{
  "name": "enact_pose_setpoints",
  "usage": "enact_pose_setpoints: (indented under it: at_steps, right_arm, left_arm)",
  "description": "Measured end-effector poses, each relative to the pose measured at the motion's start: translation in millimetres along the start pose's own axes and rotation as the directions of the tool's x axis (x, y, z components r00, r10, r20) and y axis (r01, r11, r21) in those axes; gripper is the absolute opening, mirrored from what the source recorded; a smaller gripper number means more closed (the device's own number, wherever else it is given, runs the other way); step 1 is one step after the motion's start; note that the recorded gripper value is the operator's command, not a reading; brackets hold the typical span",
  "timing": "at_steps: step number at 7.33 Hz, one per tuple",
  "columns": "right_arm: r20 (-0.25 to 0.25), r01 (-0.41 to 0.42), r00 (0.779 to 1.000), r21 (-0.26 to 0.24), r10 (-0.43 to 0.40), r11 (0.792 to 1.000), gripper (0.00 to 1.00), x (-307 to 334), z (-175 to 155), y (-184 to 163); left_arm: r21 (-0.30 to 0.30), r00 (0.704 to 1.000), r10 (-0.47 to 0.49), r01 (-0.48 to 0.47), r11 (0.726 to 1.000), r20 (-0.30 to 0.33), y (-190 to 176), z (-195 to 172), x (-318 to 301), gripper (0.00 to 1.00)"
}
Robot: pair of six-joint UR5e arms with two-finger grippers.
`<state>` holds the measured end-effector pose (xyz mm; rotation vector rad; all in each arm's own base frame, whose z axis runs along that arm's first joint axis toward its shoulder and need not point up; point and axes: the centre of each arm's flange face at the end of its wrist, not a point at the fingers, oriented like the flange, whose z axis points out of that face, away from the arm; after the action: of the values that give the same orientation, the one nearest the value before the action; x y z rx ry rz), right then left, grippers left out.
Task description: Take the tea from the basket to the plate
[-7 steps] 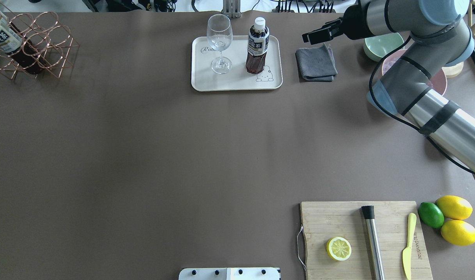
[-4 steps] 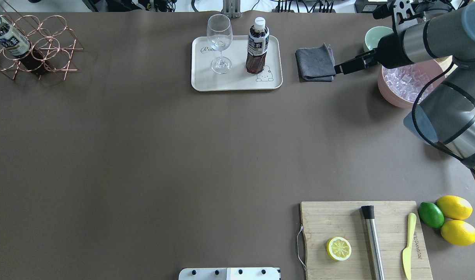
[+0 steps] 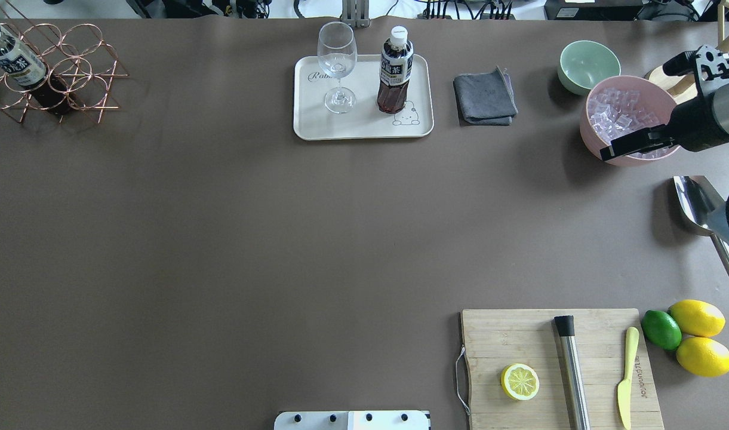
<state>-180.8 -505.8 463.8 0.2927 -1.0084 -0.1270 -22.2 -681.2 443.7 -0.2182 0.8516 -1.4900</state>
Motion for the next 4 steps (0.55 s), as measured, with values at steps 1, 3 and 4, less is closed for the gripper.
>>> enact_pose_setpoints:
  at_steps: [1, 3, 4]
  right_arm:
    - [-0.026, -0.11, 0.994, -0.062, 0.108, 0.992, 1.0, 32, -13, 9]
    - [-0.109, -0.307, 0.949, -0.113, 0.295, 0.945, 1.0, 98, -30, 24]
    - [-0.144, -0.371, 0.924, -0.111, 0.355, 0.922, 1.0, 128, -32, 29]
  left_arm:
    - [-0.051, 0.991, 0.137, -0.137, 0.989, 0.005, -2, -11, -34, 0.95]
    - [-0.149, 0.877, 0.48, -0.475, 0.867, -0.01, -13, -20, -121, 0.93]
    - [-0.171, 0.804, 0.594, -0.587, 0.791, -0.012, -22, -16, -153, 0.94]
